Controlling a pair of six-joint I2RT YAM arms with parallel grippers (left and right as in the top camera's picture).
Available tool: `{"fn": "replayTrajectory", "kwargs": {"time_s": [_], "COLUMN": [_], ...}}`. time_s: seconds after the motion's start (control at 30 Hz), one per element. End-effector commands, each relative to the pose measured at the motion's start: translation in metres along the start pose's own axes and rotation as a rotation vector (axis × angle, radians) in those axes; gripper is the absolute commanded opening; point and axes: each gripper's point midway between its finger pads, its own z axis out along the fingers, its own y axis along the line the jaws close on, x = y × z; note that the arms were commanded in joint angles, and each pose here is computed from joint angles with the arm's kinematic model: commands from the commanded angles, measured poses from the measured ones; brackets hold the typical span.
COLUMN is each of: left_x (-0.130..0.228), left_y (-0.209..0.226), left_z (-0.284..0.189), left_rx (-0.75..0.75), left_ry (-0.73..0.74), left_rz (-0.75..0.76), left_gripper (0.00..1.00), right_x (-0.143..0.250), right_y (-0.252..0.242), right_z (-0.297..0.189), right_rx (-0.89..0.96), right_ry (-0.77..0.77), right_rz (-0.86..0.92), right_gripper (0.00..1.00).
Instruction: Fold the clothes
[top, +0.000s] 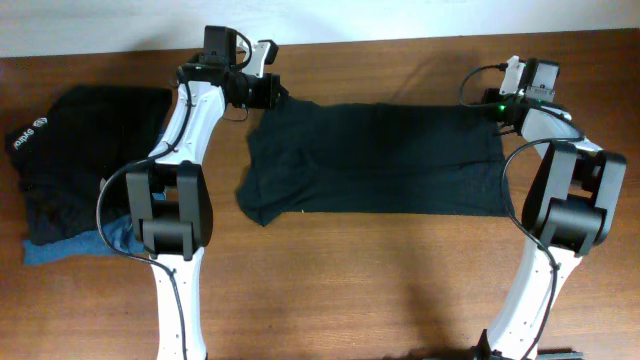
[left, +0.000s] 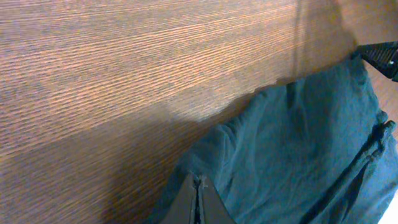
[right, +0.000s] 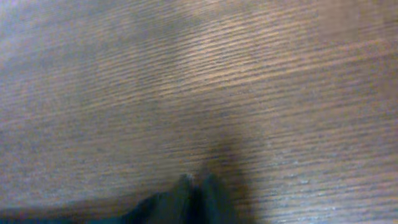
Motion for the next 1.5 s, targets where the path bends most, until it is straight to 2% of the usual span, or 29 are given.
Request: {"fn": "replayTrajectory", "kwargs": {"time_s": [0.0, 0.33, 0.63, 0.83, 1.0, 1.2, 1.47], "left_x": [-0.016, -0.017, -0.025, -0.03, -0.027, -0.008, 0.003], "left_y": [-0.011, -0.011, -0.014, -0.018, -0.023, -0.006, -0.001], "left_z": [-0.015, -0.016, -0.027, -0.041, -0.053, -0.058, -0.059], "left_rx": [0.014, 0.012, -0.013, -0.017, -0.022, -0.128, -0.162], "left_ry": [-0.039, -0.041, -0.063, -0.074, -0.055, 0.017, 0.06], "left_rz": [0.026, 0.026, 0.04, 0.04, 0.023, -0.029, -0.046], "left_gripper": [0.01, 0.01, 0.0, 0.01, 0.0, 0.0, 0.01], "right_x": [0.016, 0.015, -0.03, -0.043, -0.029, -0.003, 0.007], "right_y": [0.0, 0.002, 0.013, 0.006, 0.008, 0.009, -0.002], "right_z": [0.011, 0.002, -0.058, -0.083, -0.085, -0.093, -0.114], "right_rx": [-0.001, -0.002, 0.002, 0.066, 0.061, 0.059, 0.076], "right_ry": [0.045, 0.059, -0.005, -0.025, 0.03, 0.15, 0.231], "right_rz": [0.011, 0.014, 0.001, -0.002, 0.008, 0.031, 0.091], "right_gripper": [0.04, 0.04, 0.04, 0.04, 0.04, 0.04, 0.04]}}
